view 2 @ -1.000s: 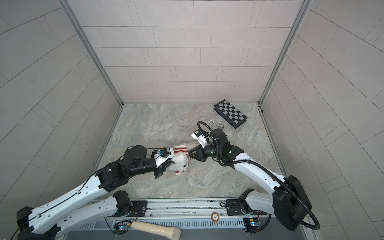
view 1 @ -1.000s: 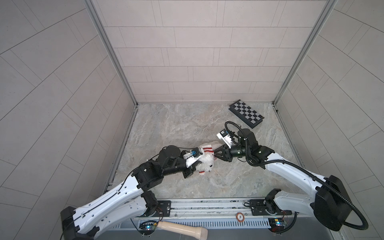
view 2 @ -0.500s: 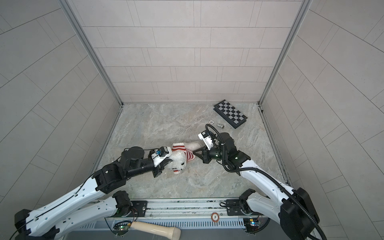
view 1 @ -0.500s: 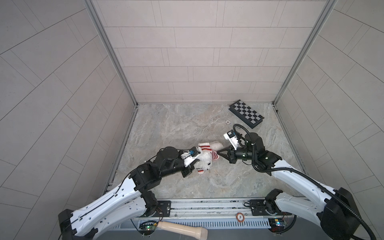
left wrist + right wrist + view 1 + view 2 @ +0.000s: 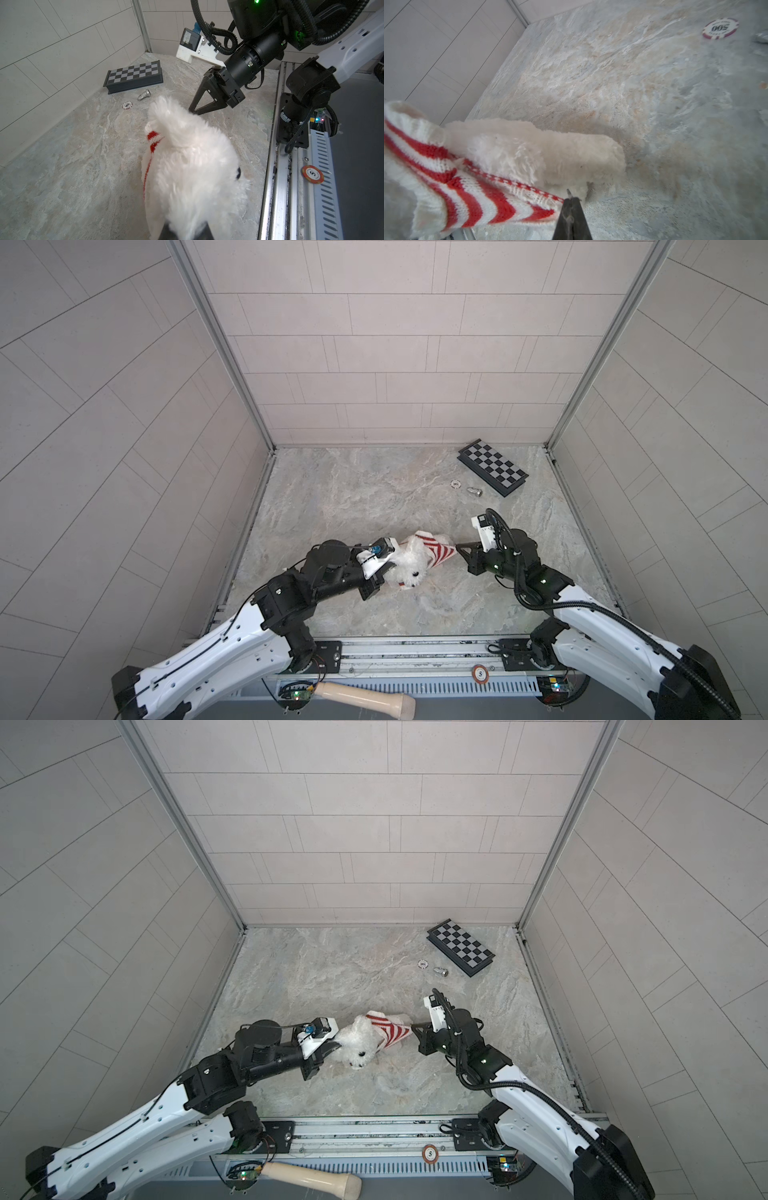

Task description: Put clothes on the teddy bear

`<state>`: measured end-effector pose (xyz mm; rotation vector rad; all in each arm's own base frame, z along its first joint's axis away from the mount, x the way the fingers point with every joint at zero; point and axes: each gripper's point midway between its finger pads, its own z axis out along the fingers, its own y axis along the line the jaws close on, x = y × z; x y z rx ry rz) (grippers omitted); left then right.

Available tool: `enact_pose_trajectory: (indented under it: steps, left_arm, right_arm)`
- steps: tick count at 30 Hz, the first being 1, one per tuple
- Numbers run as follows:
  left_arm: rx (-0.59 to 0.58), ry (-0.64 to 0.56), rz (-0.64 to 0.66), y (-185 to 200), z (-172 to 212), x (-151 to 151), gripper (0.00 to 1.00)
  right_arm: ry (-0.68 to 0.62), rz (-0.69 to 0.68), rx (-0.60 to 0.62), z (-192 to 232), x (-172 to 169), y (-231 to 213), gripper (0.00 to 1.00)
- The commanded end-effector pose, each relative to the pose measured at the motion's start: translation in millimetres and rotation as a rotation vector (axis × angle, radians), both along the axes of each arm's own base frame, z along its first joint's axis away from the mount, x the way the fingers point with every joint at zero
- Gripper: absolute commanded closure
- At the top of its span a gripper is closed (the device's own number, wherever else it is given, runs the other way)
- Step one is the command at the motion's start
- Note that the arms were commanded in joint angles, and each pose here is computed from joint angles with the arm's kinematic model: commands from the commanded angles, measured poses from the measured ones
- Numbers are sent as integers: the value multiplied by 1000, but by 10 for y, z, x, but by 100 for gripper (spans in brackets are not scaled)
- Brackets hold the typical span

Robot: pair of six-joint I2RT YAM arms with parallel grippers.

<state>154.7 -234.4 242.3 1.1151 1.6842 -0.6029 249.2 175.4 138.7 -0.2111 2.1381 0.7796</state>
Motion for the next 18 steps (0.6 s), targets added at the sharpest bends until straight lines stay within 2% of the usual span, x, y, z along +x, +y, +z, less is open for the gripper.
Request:
enact_pose_trajectory:
  steps: [1,7,10,12,15,18]
  left_arm:
    - [-60,-38,38,62,181,22,100]
    - [-75,-40,65,92,197,49,100]
    - [-99,-38,71,98,219,47,100]
    - [-126,-24,75,70,239,56,100]
    - [-226,6,113,17,355,126,100]
    - [-325,55,232,57,483,296,100]
  right_arm:
    - [41,-223,-103,-275,115,-446,100]
    - [48,-301,-92,-394,78,-595,100]
    - [34,-298,-79,-373,73,-590,100]
    - [-2,-222,-39,-252,95,-434,100]
    - [-38,-40,27,-6,83,-62,100]
    - [-61,125,52,166,-19,256,99]
